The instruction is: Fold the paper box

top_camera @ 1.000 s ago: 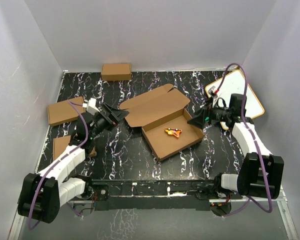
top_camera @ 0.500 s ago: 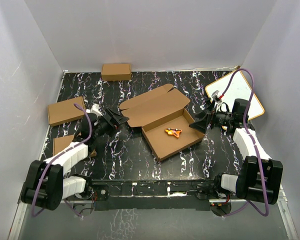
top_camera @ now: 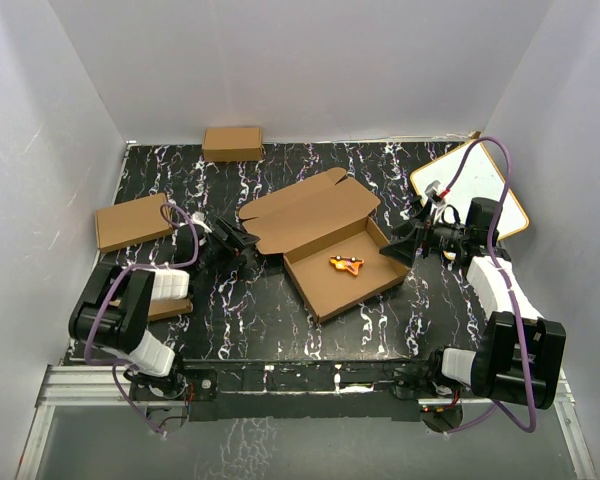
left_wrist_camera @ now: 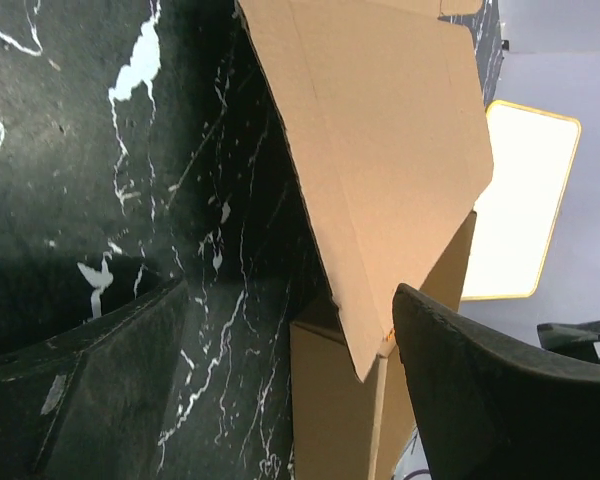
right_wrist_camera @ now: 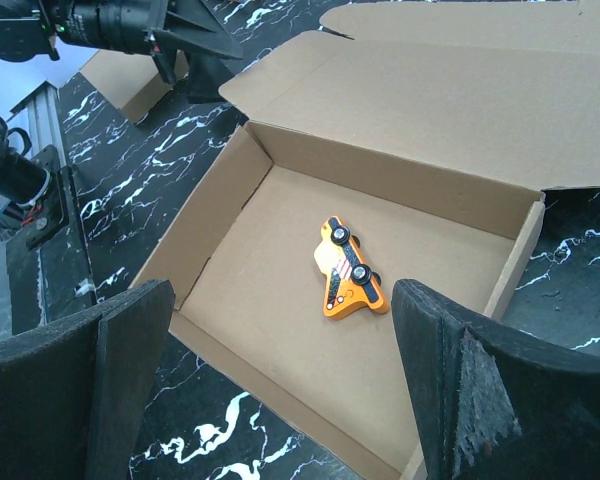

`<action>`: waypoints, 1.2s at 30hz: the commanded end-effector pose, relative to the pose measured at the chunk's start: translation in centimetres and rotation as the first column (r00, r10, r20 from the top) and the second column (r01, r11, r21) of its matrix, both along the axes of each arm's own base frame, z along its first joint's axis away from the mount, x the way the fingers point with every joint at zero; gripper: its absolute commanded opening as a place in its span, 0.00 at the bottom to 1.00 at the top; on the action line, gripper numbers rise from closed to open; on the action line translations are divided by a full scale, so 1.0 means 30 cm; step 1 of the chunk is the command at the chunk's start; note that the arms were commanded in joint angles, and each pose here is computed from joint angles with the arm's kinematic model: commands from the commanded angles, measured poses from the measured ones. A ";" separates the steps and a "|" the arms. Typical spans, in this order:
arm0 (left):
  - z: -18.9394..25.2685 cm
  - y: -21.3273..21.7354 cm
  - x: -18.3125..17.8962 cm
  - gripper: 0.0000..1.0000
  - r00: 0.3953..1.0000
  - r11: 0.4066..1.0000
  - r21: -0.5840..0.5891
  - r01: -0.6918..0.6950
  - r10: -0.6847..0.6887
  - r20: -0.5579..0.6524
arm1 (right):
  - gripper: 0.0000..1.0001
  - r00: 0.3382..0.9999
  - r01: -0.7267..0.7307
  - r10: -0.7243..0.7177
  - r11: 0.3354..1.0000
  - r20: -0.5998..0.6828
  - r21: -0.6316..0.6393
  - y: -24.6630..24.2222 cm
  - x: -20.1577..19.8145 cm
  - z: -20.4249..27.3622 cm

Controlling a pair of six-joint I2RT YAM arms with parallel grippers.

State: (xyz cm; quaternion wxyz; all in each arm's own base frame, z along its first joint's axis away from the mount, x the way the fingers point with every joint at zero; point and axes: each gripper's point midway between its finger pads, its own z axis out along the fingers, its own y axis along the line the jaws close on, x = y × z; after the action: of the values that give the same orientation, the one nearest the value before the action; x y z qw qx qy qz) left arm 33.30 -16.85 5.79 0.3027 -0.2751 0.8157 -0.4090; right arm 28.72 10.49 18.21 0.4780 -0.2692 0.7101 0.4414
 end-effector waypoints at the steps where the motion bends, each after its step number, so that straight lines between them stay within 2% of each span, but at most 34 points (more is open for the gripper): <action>1: 0.082 -0.009 0.115 0.81 0.993 0.997 -0.066 -0.039 0.046 0.107 | 1.00 0.989 -0.038 0.040 0.999 0.145 -0.019 -0.005 0.018 0.072; 4: 0.068 -0.019 0.150 0.79 0.992 0.993 -0.106 -0.054 0.066 0.106 | 1.00 0.988 -0.040 0.043 0.999 0.149 -0.019 -0.006 0.017 0.074; 11: 0.047 -0.055 0.222 0.62 0.993 0.983 -0.176 -0.043 0.062 0.104 | 1.00 0.987 -0.049 0.050 0.999 0.153 -0.012 -0.011 0.015 0.075; 14: 0.031 -0.062 0.235 0.58 0.995 0.985 -0.167 -0.036 0.052 0.087 | 1.00 0.988 -0.044 0.045 0.999 0.150 -0.010 -0.017 0.019 0.072; 20: -0.012 -0.049 0.259 0.56 0.998 0.994 -0.099 -0.037 0.041 0.039 | 1.00 0.989 -0.037 0.037 0.999 0.145 -0.002 -0.032 0.022 0.070; 26: -0.030 -0.048 0.269 0.45 1.000 0.992 -0.128 -0.001 0.003 0.014 | 1.00 0.991 -0.025 0.023 1.000 0.131 0.008 -0.051 0.027 0.062; 36: -0.046 -0.062 0.275 0.28 0.997 0.995 -0.059 0.079 -0.079 -0.008 | 1.00 0.992 -0.021 0.019 1.000 0.128 0.016 -0.059 0.027 0.062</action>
State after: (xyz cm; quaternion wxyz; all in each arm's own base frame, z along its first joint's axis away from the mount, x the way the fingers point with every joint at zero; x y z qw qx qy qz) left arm 41.17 -18.33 3.40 0.2717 -0.2887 0.8045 -0.4423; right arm 28.91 8.96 18.30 0.4870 -0.2564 0.7044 0.4482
